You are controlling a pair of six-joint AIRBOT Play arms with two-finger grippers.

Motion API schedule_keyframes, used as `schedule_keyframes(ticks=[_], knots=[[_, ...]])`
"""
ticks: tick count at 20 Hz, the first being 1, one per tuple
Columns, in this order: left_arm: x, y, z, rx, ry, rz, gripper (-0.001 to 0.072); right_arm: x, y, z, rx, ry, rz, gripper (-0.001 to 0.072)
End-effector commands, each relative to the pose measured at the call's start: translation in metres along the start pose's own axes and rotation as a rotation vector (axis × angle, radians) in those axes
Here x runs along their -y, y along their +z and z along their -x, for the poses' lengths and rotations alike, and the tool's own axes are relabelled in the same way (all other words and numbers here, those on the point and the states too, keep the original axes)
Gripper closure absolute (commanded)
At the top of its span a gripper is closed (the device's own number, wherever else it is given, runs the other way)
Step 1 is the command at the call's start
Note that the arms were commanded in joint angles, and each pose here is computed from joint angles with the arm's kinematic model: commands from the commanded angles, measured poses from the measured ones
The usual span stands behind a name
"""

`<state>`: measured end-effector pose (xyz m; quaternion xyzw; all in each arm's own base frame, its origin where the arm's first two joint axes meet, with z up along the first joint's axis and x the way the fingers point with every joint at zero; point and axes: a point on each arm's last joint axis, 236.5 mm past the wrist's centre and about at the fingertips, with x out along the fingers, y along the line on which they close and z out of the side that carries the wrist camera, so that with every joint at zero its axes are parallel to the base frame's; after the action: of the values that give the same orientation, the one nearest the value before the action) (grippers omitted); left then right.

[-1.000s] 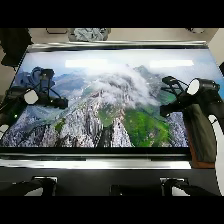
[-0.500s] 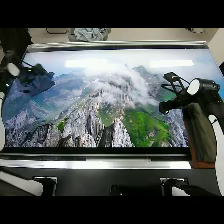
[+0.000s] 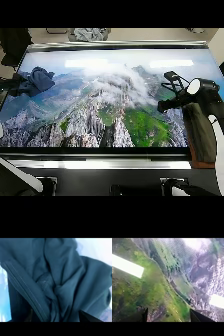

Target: Fold the shirts.

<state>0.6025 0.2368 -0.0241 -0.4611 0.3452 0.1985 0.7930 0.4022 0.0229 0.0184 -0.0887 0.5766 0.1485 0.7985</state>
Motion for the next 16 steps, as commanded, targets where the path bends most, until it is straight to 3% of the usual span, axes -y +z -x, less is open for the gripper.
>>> schedule_keyframes(ticks=[1, 6, 7, 8, 9, 12, 16], knots=[[0.006, -0.009, -0.038, -0.014, -0.118, 0.074, -0.0013, -0.006, 0.002, 0.0, 0.009, 0.024, -0.018, 0.0087], [0.04, -0.025, -0.065, 0.01, -0.251, 0.069, -0.0013, -0.02, 0.005, 0.001, 0.019, 0.085, -0.041, 0.0087], [0.041, -0.028, -0.067, 0.008, -0.251, 0.07, 0.0068, -0.024, 0.005, 0.001, 0.016, 0.101, -0.045, 0.0087], [0.042, -0.03, -0.068, -0.002, -0.25, 0.069, 0.0466, -0.029, 0.004, 0.002, 0.013, 0.121, -0.051, 0.0087], [0.043, -0.033, -0.067, -0.016, -0.253, 0.07, 0.0665, -0.032, 0.003, 0.002, 0.008, 0.135, -0.054, 0.0087], [0.068, -0.039, -0.044, -0.066, -0.32, 0.044, 0.0676, -0.036, -0.007, 0.003, -0.034, 0.152, -0.038, 0.0087], [0.169, -0.048, 0.072, -0.014, -0.502, -0.413, 0.0677, -0.022, -0.018, 0.022, -0.051, 0.071, 0.024, 0.0087]])
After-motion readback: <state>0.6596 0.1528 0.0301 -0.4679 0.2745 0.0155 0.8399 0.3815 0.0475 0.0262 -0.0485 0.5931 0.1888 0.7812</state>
